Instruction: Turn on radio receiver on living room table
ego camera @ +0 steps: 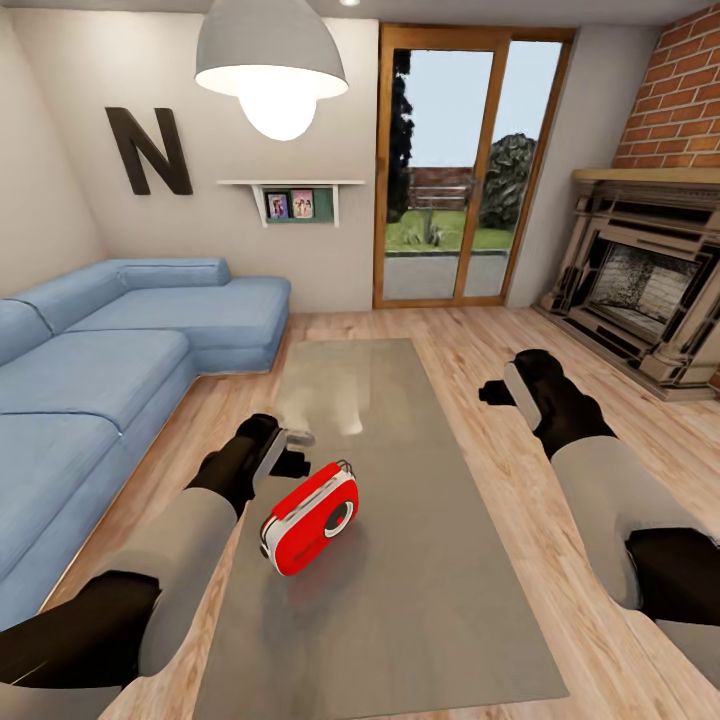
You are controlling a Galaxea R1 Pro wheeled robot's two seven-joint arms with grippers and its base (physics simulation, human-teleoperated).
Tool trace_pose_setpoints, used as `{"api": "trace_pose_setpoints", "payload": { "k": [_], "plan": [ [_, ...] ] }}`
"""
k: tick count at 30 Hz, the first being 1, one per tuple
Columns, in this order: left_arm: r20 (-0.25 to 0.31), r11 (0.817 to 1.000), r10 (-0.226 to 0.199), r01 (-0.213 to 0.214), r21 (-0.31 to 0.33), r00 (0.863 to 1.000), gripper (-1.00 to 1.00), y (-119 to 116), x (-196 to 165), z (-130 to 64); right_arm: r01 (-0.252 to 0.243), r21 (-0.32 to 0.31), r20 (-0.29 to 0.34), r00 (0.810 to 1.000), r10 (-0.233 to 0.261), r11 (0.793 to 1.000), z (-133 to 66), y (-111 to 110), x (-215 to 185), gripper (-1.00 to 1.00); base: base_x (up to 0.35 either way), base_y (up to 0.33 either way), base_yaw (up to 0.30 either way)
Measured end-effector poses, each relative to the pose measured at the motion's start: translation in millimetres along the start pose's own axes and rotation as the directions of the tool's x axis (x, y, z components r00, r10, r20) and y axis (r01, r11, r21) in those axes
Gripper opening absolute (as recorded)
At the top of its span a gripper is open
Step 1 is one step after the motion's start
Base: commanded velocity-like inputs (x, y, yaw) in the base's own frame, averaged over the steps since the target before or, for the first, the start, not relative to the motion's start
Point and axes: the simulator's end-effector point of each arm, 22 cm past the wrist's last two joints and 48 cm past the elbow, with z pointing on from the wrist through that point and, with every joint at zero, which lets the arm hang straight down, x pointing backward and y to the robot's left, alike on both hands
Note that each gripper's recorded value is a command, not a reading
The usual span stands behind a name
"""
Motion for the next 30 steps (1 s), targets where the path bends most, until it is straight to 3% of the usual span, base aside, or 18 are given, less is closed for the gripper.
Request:
{"api": "trace_pose_setpoints", "payload": {
  "k": [19, 30],
  "plan": [
    [-0.026, 1.0, 0.001, -0.001, 0.002, 1.0, 1.0, -0.8, 9.0, 12.8, 0.015, -0.041, -0.018, 1.0, -0.016, 0.999, 7.1, 31.8, 8.7, 1.0, 0.0, 0.0, 0.0],
    [-0.041, 1.0, 0.001, 0.0, 0.005, 0.999, 1.0, -1.8, 14.6, 22.7, 0.022, -0.046, -0.033, 0.999, -0.023, 0.999, 16.1, 39.0, 15.6, 1.0, 0.0, 0.0, 0.0]
  ]
}}
